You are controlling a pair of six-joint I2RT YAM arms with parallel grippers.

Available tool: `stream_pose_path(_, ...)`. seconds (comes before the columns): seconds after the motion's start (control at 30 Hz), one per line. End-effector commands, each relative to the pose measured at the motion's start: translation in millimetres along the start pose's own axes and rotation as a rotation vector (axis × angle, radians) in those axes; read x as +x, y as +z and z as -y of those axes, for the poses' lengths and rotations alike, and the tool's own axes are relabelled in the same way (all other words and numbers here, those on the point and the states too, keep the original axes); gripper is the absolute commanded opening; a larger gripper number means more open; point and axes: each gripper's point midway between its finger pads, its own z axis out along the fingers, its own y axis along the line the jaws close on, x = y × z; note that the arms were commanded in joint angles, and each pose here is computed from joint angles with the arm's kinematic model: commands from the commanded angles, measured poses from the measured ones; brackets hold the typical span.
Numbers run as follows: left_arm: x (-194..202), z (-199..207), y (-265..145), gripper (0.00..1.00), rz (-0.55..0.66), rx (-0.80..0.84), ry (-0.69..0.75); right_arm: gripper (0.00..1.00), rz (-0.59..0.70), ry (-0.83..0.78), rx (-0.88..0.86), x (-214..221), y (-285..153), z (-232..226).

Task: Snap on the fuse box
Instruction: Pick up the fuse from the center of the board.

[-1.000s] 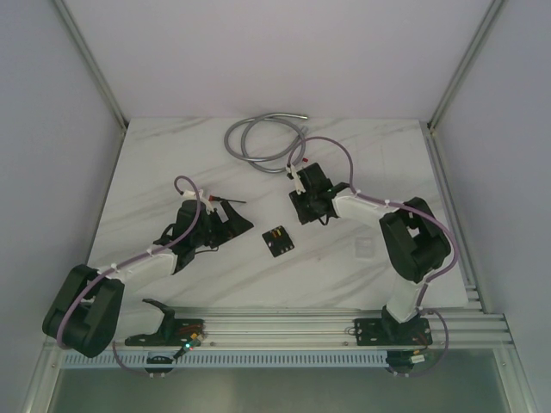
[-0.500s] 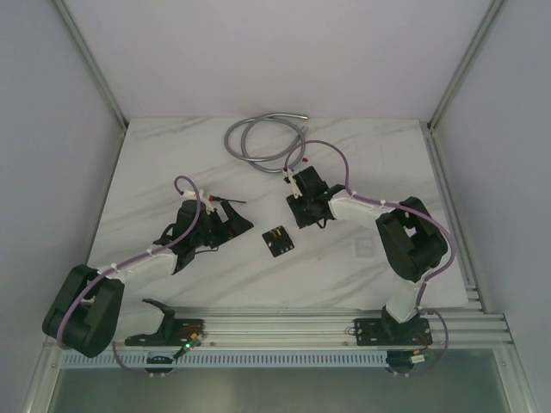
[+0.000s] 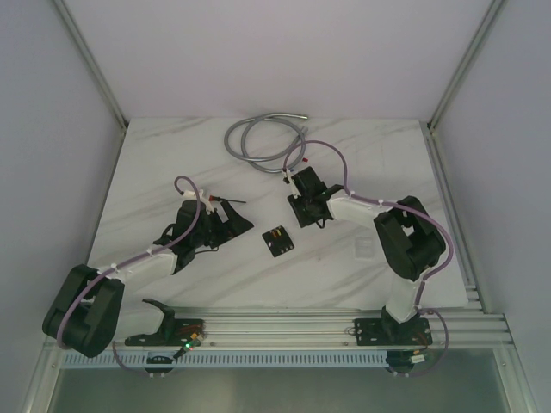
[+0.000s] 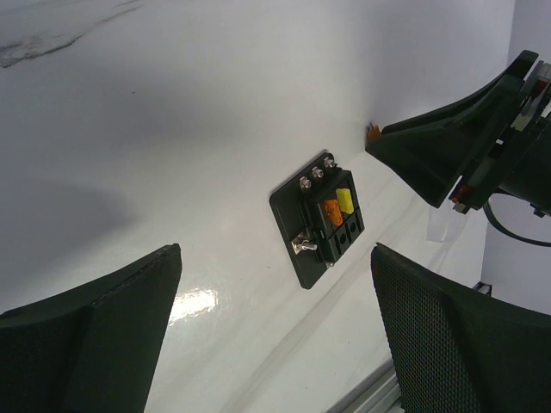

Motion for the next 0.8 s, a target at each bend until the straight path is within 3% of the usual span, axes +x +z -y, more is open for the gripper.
stream_pose_path(0.0, -1, 5, -1, 1.0, -0.003, 0.025, -0.006, 0.38, -0.043, -0.007, 0.027, 12, 8, 4)
stream_pose_path(0.1, -1, 5, -2, 1.0, -0.003, 0.026, -0.006, 0.41, -0.038, -0.014, 0.033, 11, 9, 5)
stream_pose_path(0.4, -1, 5, -2, 1.0, 0.0, 0.029, -0.008, 0.39, -0.051, -0.03, 0.011, 14, 13, 2)
stream_pose_path(0.77, -2, 16, -2, 0.99, -0.007, 0.075, -0.017, 0.26, -0.038, -0.032, -0.009, 10, 2, -1)
